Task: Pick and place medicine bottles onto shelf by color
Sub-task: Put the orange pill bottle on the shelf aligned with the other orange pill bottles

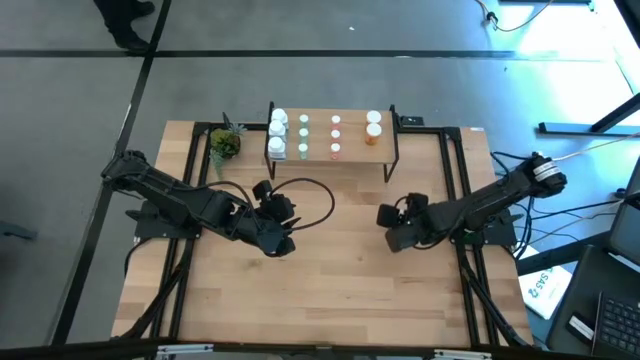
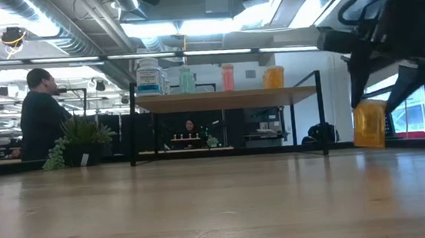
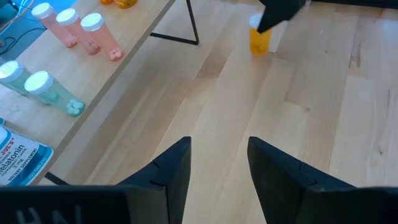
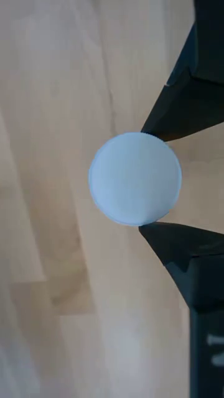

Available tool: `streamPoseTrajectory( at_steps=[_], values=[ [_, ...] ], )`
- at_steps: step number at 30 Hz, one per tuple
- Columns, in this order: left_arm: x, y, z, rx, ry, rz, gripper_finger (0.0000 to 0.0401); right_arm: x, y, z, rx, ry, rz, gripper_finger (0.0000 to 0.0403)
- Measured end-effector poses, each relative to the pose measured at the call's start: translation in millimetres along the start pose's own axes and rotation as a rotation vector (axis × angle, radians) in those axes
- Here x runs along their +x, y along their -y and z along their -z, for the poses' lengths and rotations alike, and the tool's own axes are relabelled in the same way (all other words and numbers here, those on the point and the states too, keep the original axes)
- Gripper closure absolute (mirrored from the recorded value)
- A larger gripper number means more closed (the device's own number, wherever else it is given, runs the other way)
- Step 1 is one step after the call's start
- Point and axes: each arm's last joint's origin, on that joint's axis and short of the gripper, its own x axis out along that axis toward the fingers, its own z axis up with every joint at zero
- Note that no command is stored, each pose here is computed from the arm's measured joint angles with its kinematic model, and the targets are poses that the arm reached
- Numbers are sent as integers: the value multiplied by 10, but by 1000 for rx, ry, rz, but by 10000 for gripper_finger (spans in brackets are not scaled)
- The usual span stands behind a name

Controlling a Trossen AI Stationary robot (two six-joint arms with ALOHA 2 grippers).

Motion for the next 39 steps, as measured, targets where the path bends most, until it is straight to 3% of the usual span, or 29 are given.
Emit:
streamPoseTrajectory(
  at_steps=[8,15,31,39],
  values=[
    [-1,1,0,0,0,0,250,33,33,160,-6,-20,12,187],
    [0,0,0,0,0,0,250,30,34,169,-83,-23,7,187],
    [-1,3,-3,-3,3,2,250,29,12,185,-136,-42,-13,187],
    [-1,3,-3,-2,3,2,250,28,2,192,-123,-49,-23,158]
  ],
)
